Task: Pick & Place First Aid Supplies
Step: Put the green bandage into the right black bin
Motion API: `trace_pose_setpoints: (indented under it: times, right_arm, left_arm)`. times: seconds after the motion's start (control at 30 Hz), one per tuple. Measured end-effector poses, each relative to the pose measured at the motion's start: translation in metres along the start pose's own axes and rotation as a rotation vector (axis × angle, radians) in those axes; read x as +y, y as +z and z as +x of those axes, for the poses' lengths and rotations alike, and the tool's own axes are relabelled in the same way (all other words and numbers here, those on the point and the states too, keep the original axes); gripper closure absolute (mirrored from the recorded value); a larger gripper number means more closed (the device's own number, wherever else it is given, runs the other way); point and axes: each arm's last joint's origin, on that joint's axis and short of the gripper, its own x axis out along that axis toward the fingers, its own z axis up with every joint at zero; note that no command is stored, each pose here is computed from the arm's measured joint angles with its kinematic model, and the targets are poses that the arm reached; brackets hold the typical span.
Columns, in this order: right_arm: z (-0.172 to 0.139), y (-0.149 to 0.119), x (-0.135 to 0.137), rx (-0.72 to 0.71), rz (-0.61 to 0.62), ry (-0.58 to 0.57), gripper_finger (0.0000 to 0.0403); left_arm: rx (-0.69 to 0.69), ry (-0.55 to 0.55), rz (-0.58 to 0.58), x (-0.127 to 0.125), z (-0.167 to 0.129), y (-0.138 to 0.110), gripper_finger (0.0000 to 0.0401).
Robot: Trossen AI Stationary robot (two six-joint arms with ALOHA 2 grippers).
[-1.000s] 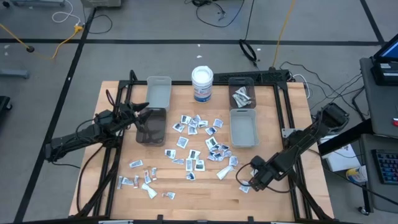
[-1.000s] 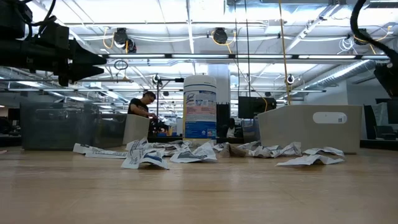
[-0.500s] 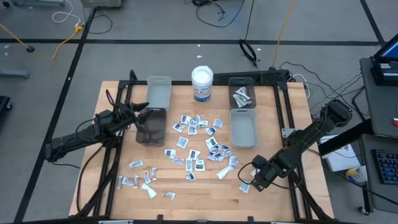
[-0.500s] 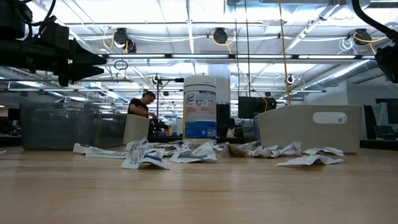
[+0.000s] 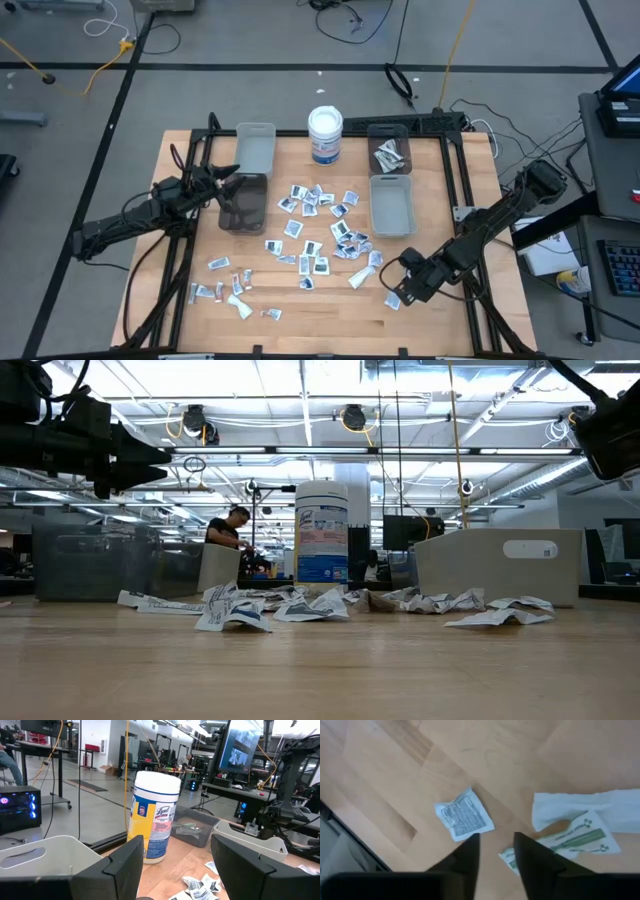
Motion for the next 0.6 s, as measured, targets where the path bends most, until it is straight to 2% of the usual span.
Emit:
trace_pose_setpoints:
  times: [0.1,0.2,0.6]
  right_arm:
    - [0.000,-0.001,0.001,0.009,-0.006,0.009,0.0239]
    - [0.000,-0.002,0.000,0.012,-0.004,-0.002,0.0217]
    - [0.000,-0.010,-0.015,-0.004,0.132,-0.149,0.0219]
  left_arm:
    - [0.000,0.000,0.000,0.000,0.000,0.000,0.0164]
    - [0.000,0.000,0.000,0.000,0.000,0.000,0.0164]
    - [0.000,0.000,0.000,0.000,0.000,0.000,0.0164]
